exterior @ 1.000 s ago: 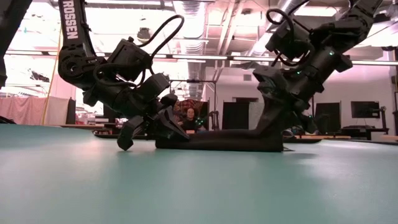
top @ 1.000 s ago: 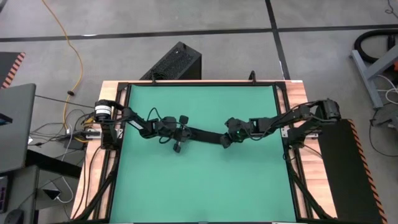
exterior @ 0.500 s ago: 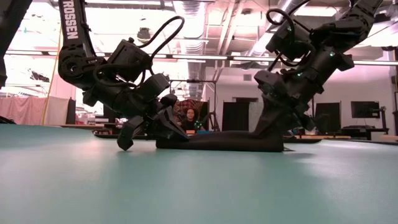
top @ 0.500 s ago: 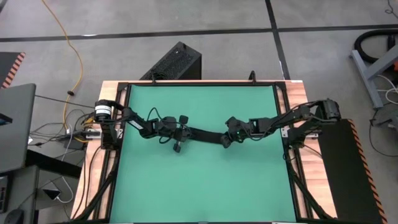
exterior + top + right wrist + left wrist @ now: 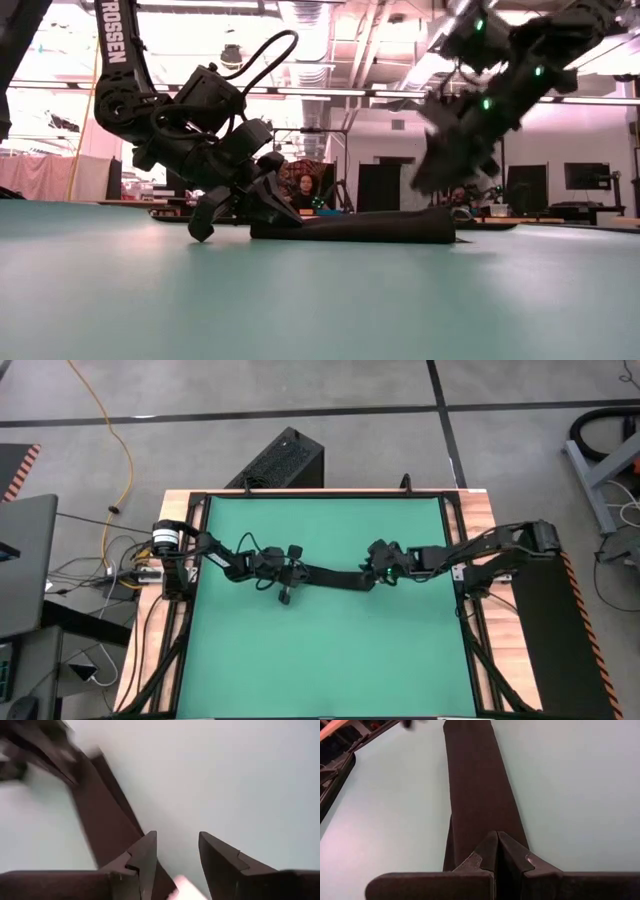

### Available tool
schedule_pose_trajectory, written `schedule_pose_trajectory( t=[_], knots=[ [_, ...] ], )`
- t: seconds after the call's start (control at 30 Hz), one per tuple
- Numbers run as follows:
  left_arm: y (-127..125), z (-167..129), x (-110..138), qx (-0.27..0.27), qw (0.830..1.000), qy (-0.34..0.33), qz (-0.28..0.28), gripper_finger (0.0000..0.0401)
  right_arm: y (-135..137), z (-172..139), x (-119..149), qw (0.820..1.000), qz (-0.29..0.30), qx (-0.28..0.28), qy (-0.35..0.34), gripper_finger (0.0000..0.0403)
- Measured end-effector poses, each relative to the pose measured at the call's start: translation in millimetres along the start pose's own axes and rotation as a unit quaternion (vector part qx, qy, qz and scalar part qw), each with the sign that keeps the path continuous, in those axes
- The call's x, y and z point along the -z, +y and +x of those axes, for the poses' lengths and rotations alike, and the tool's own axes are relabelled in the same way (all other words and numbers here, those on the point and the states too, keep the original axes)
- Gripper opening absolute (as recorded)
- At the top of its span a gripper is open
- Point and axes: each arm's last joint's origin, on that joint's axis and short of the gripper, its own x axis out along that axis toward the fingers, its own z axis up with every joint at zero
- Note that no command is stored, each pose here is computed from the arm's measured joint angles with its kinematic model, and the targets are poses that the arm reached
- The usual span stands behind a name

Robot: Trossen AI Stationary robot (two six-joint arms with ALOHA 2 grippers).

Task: Roll towel
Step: Roll the black towel

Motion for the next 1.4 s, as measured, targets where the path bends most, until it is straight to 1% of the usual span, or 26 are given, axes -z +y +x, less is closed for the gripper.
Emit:
schedule_pose_trajectory(
  t=[0.1,0.2,0.23,0.27,0.37,0.57,0.7,0.77,0.9,1.0,1.07,1.13,1.2,1.3,1.4],
  knots=[
    [0,0,0,-0.001,1.0,-0.001,0.0,0.0,8,-13,-9,0.998,-0.02,-0.035,-0.044,0.0163],
    [0,0,0,-0.002,1.0,-0.002,0.0,0.0,18,-15,-6,0.995,-0.06,-0.043,-0.071,0.0156],
    [0,0,0,-0.002,1.0,-0.002,0.0,0.0,20,-12,-2,0.994,-0.075,-0.04,-0.071,0.0153],
    [0,0,0,-0.002,1.0,-0.002,-0.001,0.0,22,-9,1,0.993,-0.088,-0.037,-0.068,0.0149],
    [0,0,0,-0.002,1.0,-0.002,-0.003,0.0,26,2,9,0.993,-0.097,-0.034,-0.062,0.014],
    [0,0,0,-0.003,1.0,-0.001,-0.004,0.0,24,27,29,0.996,-0.085,-0.008,-0.022,0.0133],
    [0,0,0,-0.006,1.0,0.001,-0.011,0.0,26,36,44,0.997,-0.082,0.004,0.006,0.0133],
    [1,-1,-1,-0.01,1.0,0.0,-0.019,0.0,27,40,50,0.996,-0.082,0.017,0.006,0.0133],
    [5,-7,-12,-0.026,0.999,-0.014,-0.037,0.0,28,48,64,0.995,-0.093,0.038,0.019,0.0133],
    [8,-14,-21,-0.034,0.998,-0.027,-0.041,0.0,28,53,73,0.993,-0.105,0.047,0.028,0.0133],
    [15,-17,-25,-0.034,0.995,-0.057,-0.07,0.0,28,55,77,0.992,-0.111,0.056,0.025,0.0133],
    [22,-19,-20,-0.018,0.988,-0.094,-0.123,0.0,29,56,80,0.991,-0.116,0.062,0.02,0.0133],
    [27,-20,-14,-0.01,0.98,-0.125,-0.156,0.0,30,55,81,0.99,-0.12,0.069,0.013,0.0133],
    [27,-18,-7,-0.017,0.975,-0.143,-0.17,0.0,31,53,81,0.989,-0.132,0.07,0.005,0.0133],
    [15,-8,-1,0.016,0.976,-0.137,-0.168,0.0,31,53,79,0.989,-0.134,0.069,0.001,0.0133]
  ],
)
